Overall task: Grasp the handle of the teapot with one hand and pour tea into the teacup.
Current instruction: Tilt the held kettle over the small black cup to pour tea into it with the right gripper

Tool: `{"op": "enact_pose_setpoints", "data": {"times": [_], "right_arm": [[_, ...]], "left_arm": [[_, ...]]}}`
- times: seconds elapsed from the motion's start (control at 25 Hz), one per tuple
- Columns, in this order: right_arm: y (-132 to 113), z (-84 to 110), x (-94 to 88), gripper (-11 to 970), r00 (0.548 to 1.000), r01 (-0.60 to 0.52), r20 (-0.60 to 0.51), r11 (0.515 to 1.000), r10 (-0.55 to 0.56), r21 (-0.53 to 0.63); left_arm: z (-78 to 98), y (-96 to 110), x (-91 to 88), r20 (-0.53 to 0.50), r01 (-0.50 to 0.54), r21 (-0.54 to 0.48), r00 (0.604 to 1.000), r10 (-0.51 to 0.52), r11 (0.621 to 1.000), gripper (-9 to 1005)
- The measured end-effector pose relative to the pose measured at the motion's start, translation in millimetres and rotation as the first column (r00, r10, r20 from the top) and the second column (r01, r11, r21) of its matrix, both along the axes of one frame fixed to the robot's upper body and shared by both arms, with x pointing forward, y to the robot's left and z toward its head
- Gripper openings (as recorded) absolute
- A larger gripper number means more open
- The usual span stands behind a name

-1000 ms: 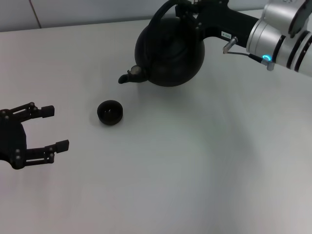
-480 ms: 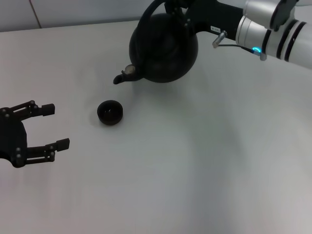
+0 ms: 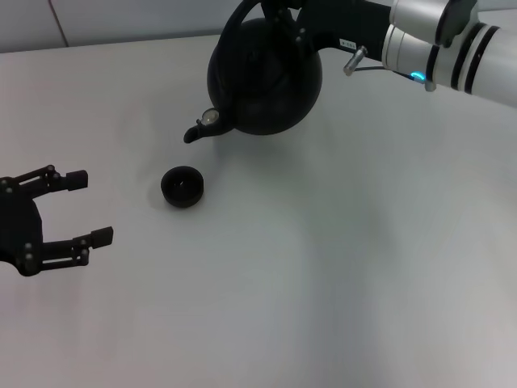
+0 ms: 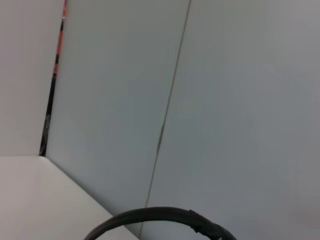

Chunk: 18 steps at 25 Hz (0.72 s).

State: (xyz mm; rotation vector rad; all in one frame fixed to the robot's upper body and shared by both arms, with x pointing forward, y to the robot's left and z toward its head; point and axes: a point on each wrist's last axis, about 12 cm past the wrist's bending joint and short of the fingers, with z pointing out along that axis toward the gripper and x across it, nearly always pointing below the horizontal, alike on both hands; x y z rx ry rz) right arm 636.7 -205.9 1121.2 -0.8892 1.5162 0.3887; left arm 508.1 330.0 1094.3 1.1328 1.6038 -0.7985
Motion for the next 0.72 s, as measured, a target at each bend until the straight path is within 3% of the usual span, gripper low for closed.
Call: {"op": "enact_pose_setpoints", "data": {"times": [0.72], "right_arm": [[12.1, 7.2, 2.4, 121, 0.997, -0.056, 0.041, 0.995, 0.06, -0.078]], "left_arm": [[0.4, 0.3, 0.3, 0.004, -0.003, -0.001, 1.0, 0.003, 1.0, 863]]}}
